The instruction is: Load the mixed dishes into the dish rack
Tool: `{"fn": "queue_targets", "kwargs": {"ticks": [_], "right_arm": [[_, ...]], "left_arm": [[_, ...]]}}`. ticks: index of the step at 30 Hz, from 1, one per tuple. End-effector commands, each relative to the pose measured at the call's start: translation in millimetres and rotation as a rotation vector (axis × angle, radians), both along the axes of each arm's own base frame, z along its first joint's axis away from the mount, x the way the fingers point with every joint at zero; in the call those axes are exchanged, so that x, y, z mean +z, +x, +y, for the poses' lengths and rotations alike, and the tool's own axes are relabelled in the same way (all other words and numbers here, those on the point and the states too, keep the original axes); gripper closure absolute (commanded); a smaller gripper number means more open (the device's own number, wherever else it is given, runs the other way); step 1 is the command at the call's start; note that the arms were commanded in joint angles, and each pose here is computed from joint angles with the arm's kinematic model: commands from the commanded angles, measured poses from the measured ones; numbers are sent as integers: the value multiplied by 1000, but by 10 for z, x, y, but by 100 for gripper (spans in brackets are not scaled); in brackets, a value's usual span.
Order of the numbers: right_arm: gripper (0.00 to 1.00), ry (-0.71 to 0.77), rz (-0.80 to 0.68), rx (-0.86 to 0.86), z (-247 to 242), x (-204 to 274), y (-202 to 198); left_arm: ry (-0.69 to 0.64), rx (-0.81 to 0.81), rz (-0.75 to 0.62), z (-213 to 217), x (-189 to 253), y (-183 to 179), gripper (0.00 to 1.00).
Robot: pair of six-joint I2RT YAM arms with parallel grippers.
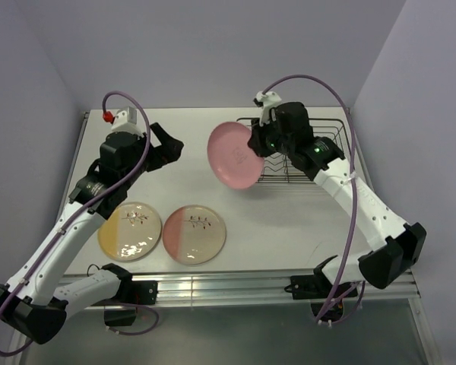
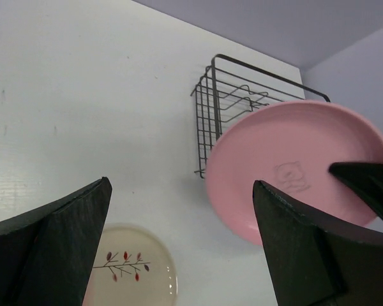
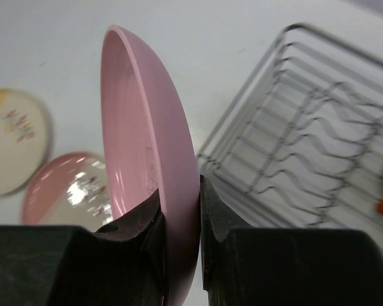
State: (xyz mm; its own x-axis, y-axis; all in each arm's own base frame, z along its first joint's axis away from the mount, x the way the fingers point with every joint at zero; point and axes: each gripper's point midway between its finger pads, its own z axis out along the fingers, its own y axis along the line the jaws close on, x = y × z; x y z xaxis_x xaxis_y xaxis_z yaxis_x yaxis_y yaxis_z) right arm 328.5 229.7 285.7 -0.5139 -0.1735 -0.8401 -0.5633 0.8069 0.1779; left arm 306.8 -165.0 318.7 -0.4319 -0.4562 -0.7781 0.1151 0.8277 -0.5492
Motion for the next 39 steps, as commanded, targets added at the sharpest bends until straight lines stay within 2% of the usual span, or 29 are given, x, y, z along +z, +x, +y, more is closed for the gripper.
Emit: {"fn": "queue_targets", "kwargs": {"ticks": [1, 2, 4, 8, 10, 11, 12, 14, 16, 17, 19, 20, 22, 28, 34, 39], "right_arm": [[100, -83, -384, -283, -595, 739, 347], [100, -109, -473, -364, -746, 887, 446], [100, -226, -574, -375, -894, 959, 519], [100, -287, -637, -364, -1071, 1254, 809], [100, -365, -697, -363, -1219, 1334, 924], [100, -406, -734, -341, -1230, 1335, 994], [100, -507, -803, -212, -1159, 1323, 1035], [100, -587, -879, -214, -1278, 1432, 1220], [100, -655, -911, -143, -1275, 1403, 1313], [100, -744, -961, -109, -1328, 1371, 1392], [100, -774, -987, -14, -1276, 1329, 1467], [100, -814, -951, 26, -1387, 1218, 1543], [100, -803, -914, 139, -1390, 1045, 1567], [100, -920, -878, 295, -1586, 767, 1806], [100, -878, -925, 498, -1316, 735, 1791], [100, -865, -939, 596, -1162, 628, 1684]], "left_arm": [[-60, 115, -29, 106, 141, 120, 1], [-89, 71, -31, -1, 79, 131, 1], [-146, 25, -21, -132, 0, 125, 1], [-181, -25, 36, -276, -349, 115, 1], [-180, -52, 47, -320, -438, 83, 2], [-170, -62, 64, -332, -554, 61, 3], [-165, -70, 69, -338, -595, 46, 3], [-154, -88, 83, -359, -701, 16, 4], [-141, -114, 99, -386, -778, -29, 4], [-137, -117, 104, -389, -812, -39, 5], [-131, -137, 105, -417, -872, -60, 5], [-126, -139, 103, -415, -884, -55, 5], [-87, -136, 112, -401, -942, -24, 4], [-39, -166, 148, -464, -1125, 39, 4], [-40, -171, 164, -502, -1285, 82, 5], [-67, -186, 161, -546, -1317, 74, 5]]}}
